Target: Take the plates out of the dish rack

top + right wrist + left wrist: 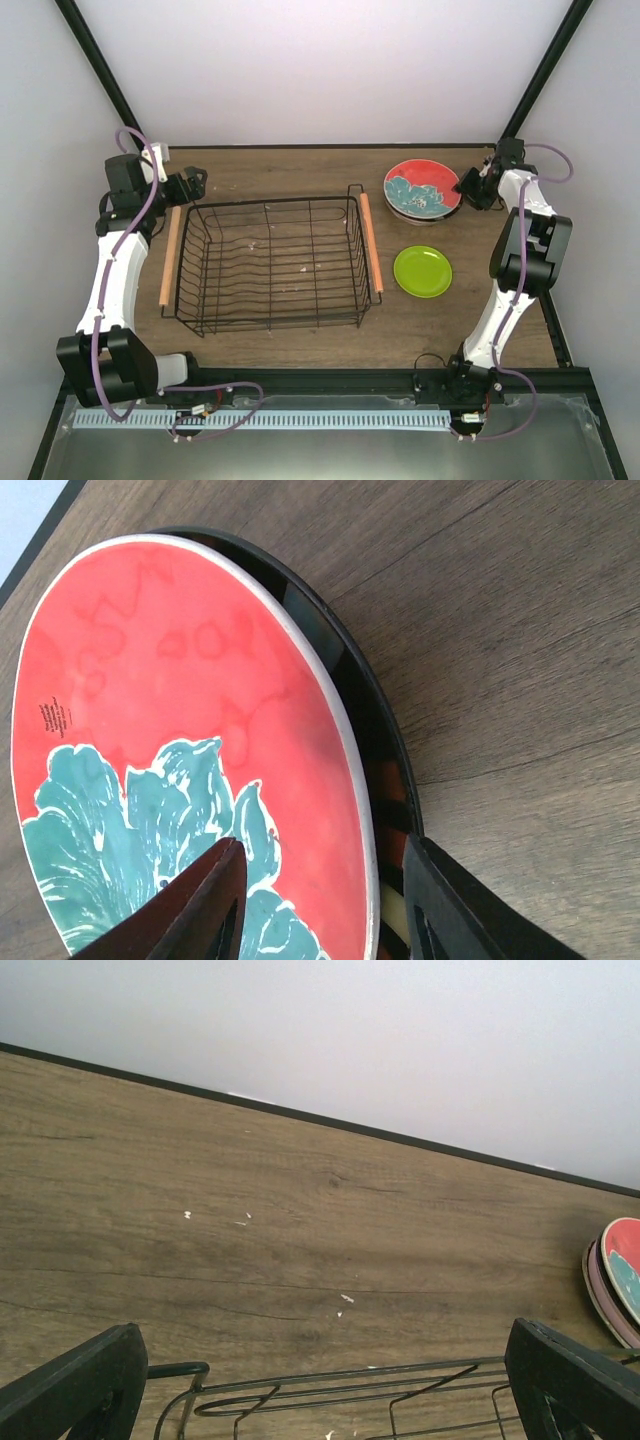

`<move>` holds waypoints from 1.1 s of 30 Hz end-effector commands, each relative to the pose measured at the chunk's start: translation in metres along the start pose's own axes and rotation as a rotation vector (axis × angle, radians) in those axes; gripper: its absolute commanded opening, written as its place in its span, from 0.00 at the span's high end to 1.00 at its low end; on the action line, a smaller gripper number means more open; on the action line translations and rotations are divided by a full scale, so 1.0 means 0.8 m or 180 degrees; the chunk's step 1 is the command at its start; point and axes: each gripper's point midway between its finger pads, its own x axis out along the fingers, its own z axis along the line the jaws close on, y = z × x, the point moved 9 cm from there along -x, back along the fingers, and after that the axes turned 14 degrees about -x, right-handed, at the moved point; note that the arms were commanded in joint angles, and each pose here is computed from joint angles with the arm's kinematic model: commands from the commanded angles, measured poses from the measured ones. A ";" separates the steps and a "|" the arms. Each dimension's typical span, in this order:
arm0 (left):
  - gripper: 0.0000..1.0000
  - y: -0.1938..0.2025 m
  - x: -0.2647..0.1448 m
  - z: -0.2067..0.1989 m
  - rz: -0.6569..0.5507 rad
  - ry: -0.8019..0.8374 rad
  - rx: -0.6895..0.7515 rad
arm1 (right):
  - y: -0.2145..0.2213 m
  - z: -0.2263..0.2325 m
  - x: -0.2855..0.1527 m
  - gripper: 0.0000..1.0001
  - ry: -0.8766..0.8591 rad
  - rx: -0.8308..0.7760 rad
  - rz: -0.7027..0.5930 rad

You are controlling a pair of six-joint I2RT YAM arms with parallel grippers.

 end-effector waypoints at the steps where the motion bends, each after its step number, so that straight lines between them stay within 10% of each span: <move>1: 0.00 0.001 0.004 -0.001 0.0017 0.0043 -0.0015 | -0.010 0.006 -0.004 0.55 0.0054 -0.0066 -0.0038; 14: 0.00 0.000 0.006 -0.004 0.0041 0.0106 0.0027 | -0.019 0.049 -0.095 0.36 -0.0384 -0.0569 -0.0792; 18: 0.00 0.001 0.007 -0.004 0.0064 0.0117 0.0031 | -0.006 0.076 -0.141 0.01 -0.0806 -0.0859 -0.1128; 33: 0.00 0.003 0.020 -0.015 0.0172 0.0184 0.0075 | 0.085 0.117 -0.186 0.00 -0.1278 -0.0741 -0.1203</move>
